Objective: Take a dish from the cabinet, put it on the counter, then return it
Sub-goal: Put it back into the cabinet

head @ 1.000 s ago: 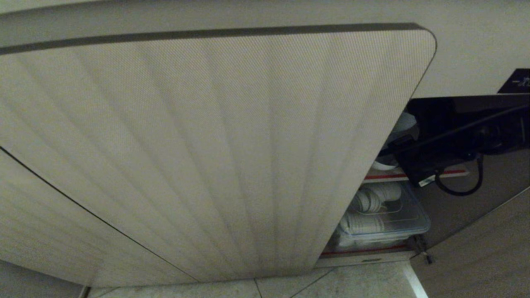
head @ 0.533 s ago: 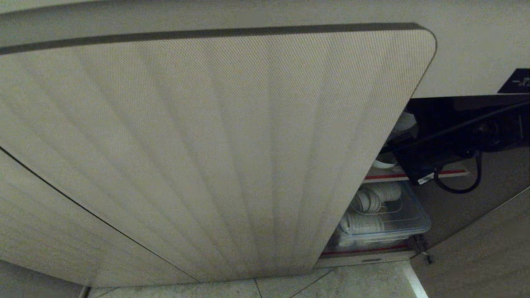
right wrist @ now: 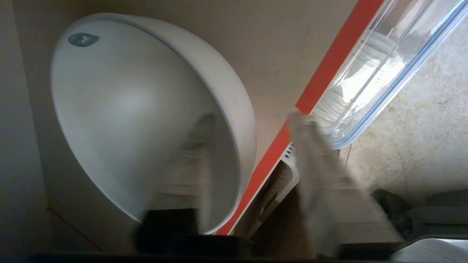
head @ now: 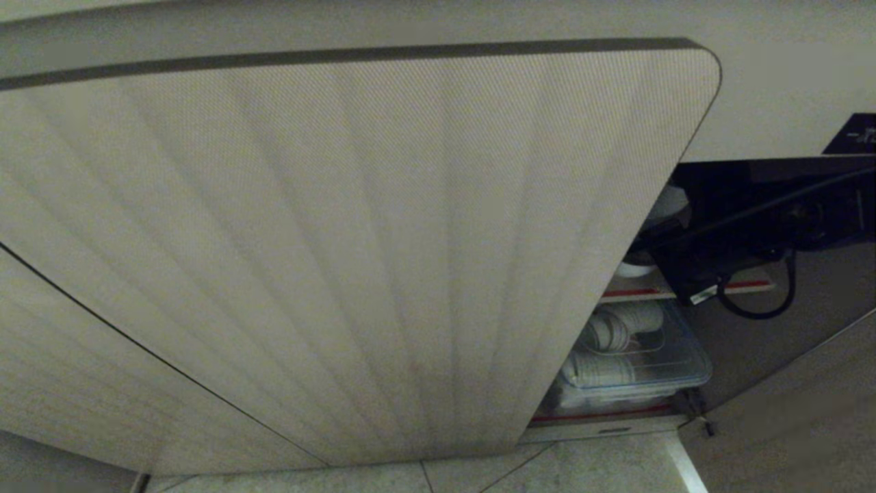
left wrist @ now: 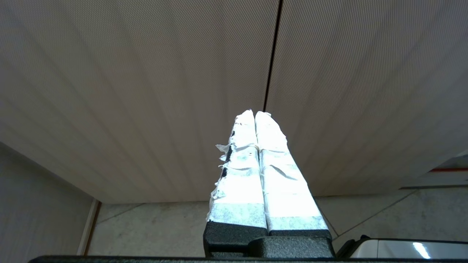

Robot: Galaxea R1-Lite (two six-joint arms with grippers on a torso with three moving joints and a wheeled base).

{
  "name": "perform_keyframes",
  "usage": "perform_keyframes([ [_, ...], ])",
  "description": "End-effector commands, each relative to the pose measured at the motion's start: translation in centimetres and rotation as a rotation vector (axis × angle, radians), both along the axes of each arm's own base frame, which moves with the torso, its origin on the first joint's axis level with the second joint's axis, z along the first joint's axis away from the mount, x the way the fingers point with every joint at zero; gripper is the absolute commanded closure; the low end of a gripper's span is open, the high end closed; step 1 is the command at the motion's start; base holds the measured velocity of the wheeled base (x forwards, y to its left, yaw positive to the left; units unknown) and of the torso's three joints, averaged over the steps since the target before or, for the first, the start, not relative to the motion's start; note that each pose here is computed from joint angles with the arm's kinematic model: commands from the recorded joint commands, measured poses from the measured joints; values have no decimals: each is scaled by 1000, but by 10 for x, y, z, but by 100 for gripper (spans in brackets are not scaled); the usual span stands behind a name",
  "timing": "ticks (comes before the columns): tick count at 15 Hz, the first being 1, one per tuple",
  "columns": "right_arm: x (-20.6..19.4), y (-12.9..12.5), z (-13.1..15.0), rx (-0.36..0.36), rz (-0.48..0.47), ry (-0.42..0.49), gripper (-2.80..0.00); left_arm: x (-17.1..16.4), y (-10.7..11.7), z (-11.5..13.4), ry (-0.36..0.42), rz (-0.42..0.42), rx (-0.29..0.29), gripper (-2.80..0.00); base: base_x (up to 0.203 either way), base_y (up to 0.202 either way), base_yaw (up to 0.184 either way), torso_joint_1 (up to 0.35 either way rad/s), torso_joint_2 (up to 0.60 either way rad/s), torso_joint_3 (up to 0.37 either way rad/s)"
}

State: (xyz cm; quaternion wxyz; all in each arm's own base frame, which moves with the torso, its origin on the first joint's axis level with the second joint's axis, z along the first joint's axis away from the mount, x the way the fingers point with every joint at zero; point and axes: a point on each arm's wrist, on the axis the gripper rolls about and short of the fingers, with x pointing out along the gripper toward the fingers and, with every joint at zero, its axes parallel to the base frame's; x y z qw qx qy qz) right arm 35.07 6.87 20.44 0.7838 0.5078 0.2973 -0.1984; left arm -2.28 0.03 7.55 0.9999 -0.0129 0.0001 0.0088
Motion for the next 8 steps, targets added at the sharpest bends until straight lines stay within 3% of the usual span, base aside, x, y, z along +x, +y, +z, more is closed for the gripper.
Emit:
perform_keyframes([
  [1,0,0,1,1,-7,-2,-280,0,0,0,0,1,0,0,0,0,0,0,0,0],
  [8,-1,0,1,-6,-10,-5,-280,0,0,0,0,1,0,0,0,0,0,0,0,0],
])
